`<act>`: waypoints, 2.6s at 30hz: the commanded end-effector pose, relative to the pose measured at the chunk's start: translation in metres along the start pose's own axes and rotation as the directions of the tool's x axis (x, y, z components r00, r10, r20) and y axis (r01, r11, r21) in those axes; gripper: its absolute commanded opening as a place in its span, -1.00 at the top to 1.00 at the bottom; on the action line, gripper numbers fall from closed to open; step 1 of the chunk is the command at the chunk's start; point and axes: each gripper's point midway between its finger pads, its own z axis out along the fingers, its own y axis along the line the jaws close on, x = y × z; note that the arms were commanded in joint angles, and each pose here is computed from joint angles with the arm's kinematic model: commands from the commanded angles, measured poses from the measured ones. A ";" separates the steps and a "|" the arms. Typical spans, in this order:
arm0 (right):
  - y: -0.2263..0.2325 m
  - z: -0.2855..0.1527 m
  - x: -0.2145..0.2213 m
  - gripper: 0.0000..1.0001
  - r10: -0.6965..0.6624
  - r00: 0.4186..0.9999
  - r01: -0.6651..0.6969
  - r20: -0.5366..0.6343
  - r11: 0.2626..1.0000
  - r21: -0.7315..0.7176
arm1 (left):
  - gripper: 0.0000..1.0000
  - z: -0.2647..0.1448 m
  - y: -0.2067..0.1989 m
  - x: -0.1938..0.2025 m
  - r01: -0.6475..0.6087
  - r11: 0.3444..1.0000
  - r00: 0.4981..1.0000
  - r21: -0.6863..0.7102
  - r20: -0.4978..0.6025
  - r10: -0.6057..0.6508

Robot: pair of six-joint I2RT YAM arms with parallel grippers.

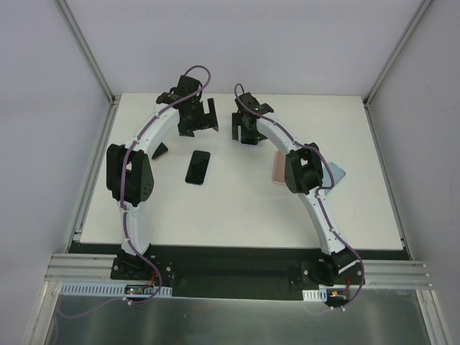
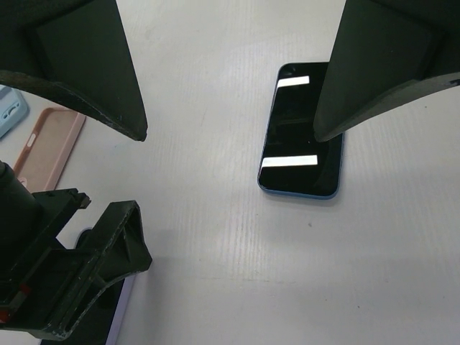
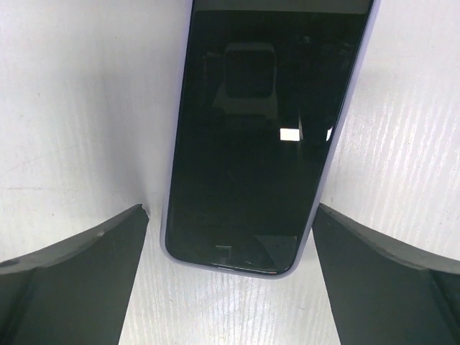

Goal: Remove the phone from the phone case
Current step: Pick up the phone at the center of the board.

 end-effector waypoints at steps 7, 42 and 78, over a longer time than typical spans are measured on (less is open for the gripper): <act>-0.003 -0.016 0.006 -0.35 -0.008 1.000 0.008 -0.012 1.000 -0.004 | -0.98 -0.026 0.004 0.000 -0.022 0.999 0.999 0.026 0.025 0.022; 0.021 -0.151 0.149 -0.92 -0.056 0.998 0.049 -0.042 0.987 -0.151 | -0.98 -0.046 0.008 0.087 0.049 0.997 0.998 -0.060 -0.045 -0.051; -0.150 -0.231 0.170 -0.92 0.119 0.989 -0.118 0.092 0.993 -0.014 | -0.98 0.063 -0.087 0.165 -0.219 0.946 0.958 -0.238 -0.235 0.163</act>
